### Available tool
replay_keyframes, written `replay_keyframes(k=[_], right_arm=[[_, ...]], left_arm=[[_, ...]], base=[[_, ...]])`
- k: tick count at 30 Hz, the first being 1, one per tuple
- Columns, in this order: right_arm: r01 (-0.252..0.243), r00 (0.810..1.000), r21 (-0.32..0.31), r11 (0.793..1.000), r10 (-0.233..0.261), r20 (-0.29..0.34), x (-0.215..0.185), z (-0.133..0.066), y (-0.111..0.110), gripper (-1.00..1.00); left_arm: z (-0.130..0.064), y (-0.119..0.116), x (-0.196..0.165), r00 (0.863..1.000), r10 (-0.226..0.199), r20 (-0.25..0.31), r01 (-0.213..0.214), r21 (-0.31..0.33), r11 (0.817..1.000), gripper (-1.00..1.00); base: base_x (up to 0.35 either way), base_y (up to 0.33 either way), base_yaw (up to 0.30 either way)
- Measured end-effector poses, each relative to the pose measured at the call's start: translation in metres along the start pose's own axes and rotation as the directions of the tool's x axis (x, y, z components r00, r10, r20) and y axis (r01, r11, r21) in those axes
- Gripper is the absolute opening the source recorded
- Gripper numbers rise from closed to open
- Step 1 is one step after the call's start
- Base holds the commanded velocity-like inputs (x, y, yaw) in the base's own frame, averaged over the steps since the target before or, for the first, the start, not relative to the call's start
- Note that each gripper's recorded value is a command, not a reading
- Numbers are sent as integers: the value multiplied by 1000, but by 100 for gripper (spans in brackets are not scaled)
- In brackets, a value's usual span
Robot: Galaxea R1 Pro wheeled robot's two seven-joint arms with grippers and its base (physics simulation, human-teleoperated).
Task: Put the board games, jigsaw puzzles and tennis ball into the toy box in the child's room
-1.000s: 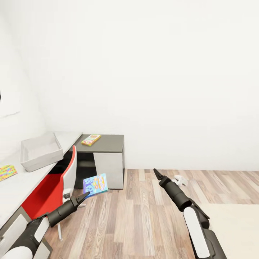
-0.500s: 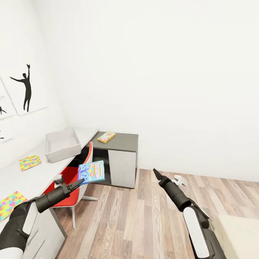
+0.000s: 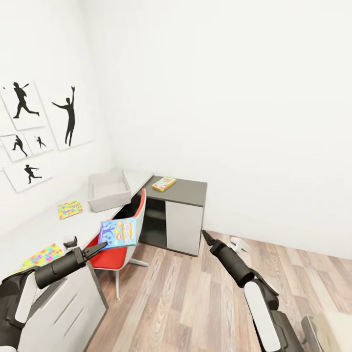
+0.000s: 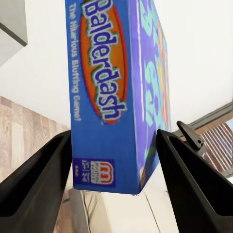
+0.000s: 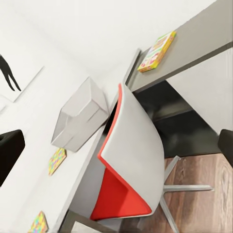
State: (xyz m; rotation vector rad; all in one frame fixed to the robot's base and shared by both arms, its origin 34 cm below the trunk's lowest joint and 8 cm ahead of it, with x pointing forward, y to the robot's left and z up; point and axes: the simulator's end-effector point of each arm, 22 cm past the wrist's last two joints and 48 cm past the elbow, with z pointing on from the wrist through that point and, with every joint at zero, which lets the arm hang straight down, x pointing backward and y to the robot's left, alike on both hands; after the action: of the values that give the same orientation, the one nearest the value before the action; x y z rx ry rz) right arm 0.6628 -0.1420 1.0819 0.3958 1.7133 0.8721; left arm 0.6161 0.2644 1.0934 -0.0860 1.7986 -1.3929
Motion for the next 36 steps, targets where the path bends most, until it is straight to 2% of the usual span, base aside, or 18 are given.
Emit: replay_keyframes(k=[4, 8, 19, 23, 29, 31, 36], right_arm=[[1, 1000, -1, 1000, -1, -4, 2, 0, 0, 100], [3, 1000, 2, 1000, -3, -1, 1, 0, -2, 100], [13, 999, -1, 1000, -13, 40, -8, 0, -2, 100], [19, 999, -12, 1000, -18, 44, -9, 1, 4, 100], [44, 998, -66, 997, -41, 43, -14, 0, 31, 100], [43, 999, -76, 996, -41, 18, -11, -1, 36, 100], [26, 990, -79, 997, -37, -138, 9, 3, 42, 100]], left_arm=[[-3, -7, 0, 1000, 23, -7, -23, -3, 1000, -100], [-4, -6, 2, 1000, 27, -11, -27, -7, 1000, -100], [-4, -8, 2, 1000, 28, -11, -28, -4, 1000, -100], [-5, -8, 2, 1000, 27, -11, -27, -4, 1000, -100], [-6, -9, 3, 1000, 8, -19, -9, -2, 1000, -100], [-8, -11, 2, 1000, 8, -21, -8, 8, 1000, -100], [-10, -21, 0, 1000, 12, -23, -11, 51, 999, -100]], base=[[134, 0, 274], [240, 0, 205], [30, 0, 20], [83, 0, 0], [158, 0, 0], [70, 0, 0], [24, 0, 0]])
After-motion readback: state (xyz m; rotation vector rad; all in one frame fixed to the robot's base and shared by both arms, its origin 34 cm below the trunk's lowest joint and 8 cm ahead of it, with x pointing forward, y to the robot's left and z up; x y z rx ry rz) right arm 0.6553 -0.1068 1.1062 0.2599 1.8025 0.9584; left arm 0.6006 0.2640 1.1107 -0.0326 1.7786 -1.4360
